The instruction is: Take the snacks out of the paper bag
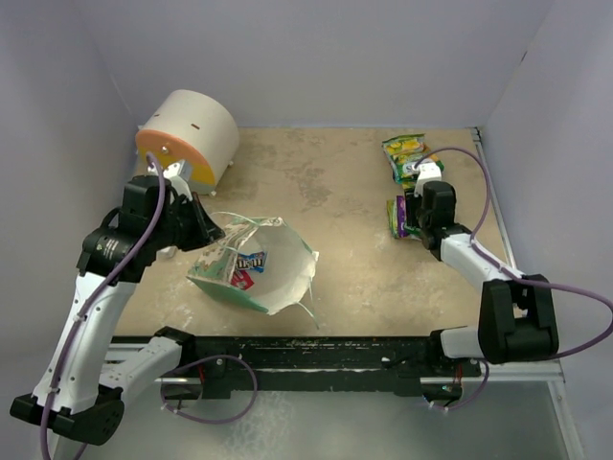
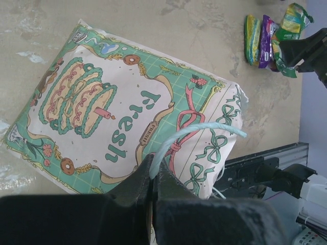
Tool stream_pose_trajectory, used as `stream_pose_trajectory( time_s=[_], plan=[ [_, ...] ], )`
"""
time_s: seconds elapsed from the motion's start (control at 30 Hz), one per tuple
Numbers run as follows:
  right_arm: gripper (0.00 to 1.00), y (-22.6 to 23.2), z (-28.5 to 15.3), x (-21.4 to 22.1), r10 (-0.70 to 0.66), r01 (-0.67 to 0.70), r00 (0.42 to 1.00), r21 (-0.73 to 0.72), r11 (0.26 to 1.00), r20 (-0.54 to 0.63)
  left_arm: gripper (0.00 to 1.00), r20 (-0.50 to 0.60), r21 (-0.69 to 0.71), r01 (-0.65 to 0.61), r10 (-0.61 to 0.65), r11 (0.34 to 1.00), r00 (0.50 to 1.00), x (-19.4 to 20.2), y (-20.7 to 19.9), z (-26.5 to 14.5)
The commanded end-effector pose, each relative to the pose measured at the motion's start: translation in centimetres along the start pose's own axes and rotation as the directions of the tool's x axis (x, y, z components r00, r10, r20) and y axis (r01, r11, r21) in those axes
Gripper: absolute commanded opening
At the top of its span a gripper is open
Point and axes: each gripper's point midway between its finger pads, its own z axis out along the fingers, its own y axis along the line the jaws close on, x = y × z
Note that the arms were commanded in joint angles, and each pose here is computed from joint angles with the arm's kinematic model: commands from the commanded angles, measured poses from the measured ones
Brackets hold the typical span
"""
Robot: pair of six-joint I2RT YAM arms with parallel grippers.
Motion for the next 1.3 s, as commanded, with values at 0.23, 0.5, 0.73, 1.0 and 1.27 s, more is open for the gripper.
stream_pose_trajectory(
  time_s=[0.23,0.5,0.73,1.0,1.27],
  plan=[
    [0.71,0.7,-1.7,-3.9,0.009,0.0,0.993,-0.082,0.997,0.114,0.0,-0.023,0.093,0.064,-0.062,0.994,0.998,0.3,-1.8,0.1],
    [0.91,0.2,-4.5,-8.7,0.008,0.013,0.98,-0.106,0.994,0.2,0.0,-0.056,0.14,0.08,-0.073,0.987,0.996,1.3,-2.4,-0.1],
    [0.91,-0.2,-6.6,-9.8,0.046,-0.024,0.98,-0.113,0.993,0.195,0.0,-0.048,0.169,0.05,-0.042,0.984,0.998,0.8,-3.2,-1.0],
    [0.91,0.2,-9.4,-11.8,0.095,-0.056,0.969,-0.173,0.983,0.228,0.0,-0.05,0.24,0.012,0.0,0.971,0.999,0.2,-4.8,-1.5],
    [0.89,6.4,-12.1,-12.4,0.213,-0.091,0.958,-0.499,0.862,0.193,0.0,0.047,0.41,-0.126,0.118,0.903,0.992,-2.4,-8.4,-2.1]
  ],
)
